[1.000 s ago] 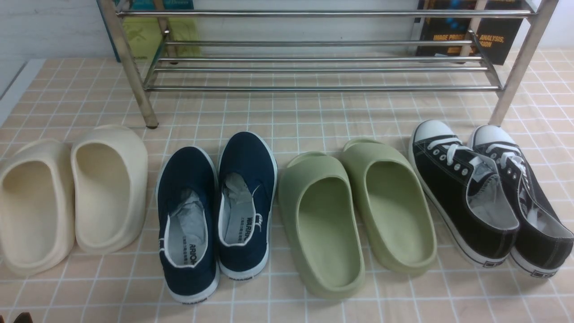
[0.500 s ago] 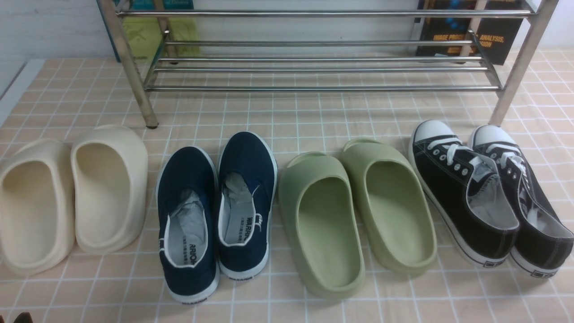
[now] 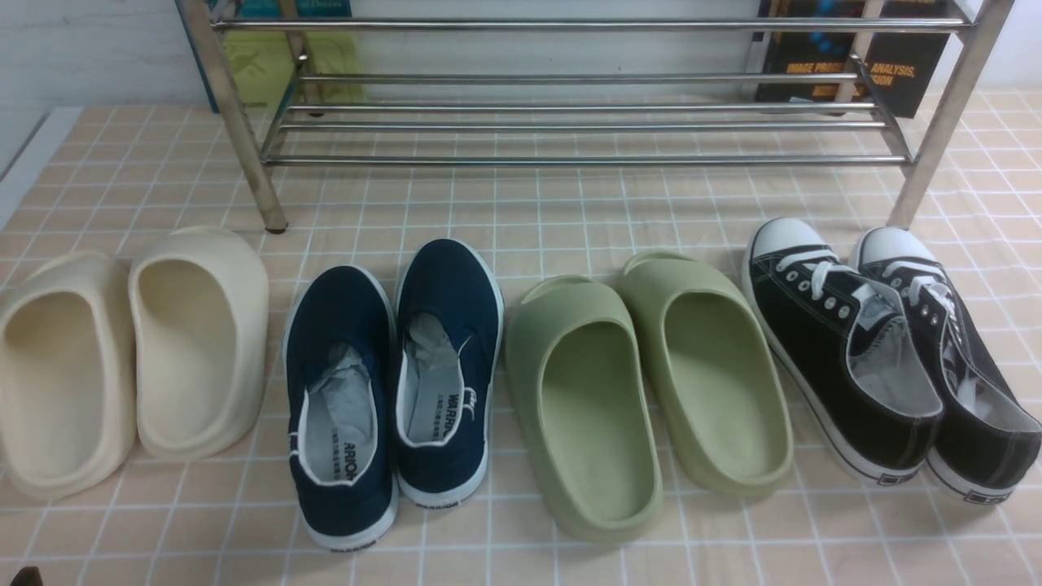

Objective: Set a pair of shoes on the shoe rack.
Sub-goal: Use the left arm to grab the shoe closest to it

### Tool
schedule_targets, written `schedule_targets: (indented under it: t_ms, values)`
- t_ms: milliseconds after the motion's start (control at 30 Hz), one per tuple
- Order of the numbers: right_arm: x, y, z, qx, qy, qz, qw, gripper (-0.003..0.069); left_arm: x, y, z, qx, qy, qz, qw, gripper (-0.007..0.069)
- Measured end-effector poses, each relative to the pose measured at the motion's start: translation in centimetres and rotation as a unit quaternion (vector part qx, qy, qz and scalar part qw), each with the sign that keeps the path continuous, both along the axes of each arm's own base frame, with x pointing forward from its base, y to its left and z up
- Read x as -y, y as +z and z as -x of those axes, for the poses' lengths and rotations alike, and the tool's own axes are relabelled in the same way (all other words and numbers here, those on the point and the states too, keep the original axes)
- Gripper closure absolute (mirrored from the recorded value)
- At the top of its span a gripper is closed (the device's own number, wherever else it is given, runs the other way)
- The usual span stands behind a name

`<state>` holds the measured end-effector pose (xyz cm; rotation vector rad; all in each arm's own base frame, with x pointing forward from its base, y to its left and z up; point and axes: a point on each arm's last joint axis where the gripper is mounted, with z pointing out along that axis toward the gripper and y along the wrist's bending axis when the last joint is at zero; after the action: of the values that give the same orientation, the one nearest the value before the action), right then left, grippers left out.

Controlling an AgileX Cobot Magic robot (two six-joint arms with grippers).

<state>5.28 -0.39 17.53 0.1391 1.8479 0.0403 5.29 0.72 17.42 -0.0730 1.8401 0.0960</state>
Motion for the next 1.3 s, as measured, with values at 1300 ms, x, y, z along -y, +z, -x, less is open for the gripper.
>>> schedule_targets:
  t_ms: [1300]
  values:
    - [0.0, 0.0, 0.0, 0.000, 0.000, 0.000, 1.000, 0.0420, -0.5, 19.4, -4.3, -0.282, 0.036, 0.052, 0.957, 0.0623]
